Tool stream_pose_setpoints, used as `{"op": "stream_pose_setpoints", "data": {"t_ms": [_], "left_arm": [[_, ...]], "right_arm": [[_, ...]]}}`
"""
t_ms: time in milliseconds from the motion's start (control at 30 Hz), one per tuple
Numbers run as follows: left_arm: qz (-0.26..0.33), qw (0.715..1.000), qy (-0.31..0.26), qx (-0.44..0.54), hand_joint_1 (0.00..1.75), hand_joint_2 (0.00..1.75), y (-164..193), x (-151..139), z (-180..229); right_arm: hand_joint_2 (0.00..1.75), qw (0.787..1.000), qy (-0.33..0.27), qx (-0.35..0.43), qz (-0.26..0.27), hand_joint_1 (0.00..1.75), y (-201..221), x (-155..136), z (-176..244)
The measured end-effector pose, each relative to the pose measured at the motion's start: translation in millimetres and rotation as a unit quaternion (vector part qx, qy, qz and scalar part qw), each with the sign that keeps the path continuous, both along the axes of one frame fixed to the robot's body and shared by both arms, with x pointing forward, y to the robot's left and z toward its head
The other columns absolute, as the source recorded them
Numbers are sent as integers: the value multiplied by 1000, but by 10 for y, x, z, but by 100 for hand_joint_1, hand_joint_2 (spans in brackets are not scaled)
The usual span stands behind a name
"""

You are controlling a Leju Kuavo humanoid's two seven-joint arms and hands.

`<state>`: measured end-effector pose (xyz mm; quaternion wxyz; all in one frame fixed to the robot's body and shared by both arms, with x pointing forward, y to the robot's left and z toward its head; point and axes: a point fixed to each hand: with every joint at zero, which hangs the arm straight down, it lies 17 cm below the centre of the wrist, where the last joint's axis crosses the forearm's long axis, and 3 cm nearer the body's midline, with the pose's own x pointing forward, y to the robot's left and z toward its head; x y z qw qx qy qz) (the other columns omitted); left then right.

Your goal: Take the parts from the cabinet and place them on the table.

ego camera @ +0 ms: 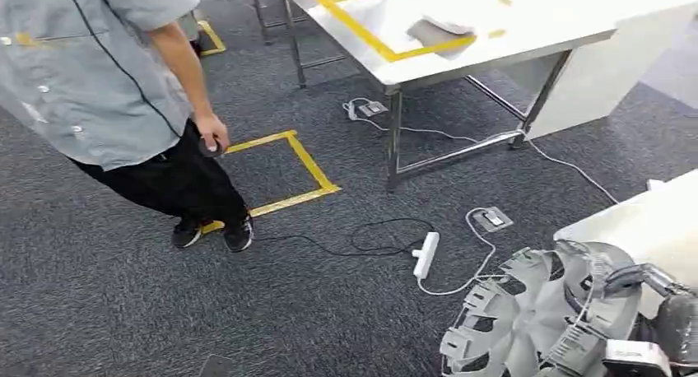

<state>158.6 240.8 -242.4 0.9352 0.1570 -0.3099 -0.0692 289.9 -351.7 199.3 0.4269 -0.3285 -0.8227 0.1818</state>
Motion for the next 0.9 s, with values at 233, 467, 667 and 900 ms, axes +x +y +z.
{"op": "stream_pose_setpoints", "data": {"t_ms": [233,467,667,900], "left_arm": [[8,1000,0,6,0,175,102,5,-5],[11,1000,0,5,0,175,90,3,-4],[8,1000,2,5,0,175,88,4,-7],[7,1000,0,6,0,175,97,34,-1]], "right_arm": [[175,998,41,3,43,175,321,-278,-191],[175,997,40,18,69,175,523,-446,-122],[175,993,48,29,108,175,662,-542,-81],[175,991,50,32,123,175,726,-610,-57]]}}
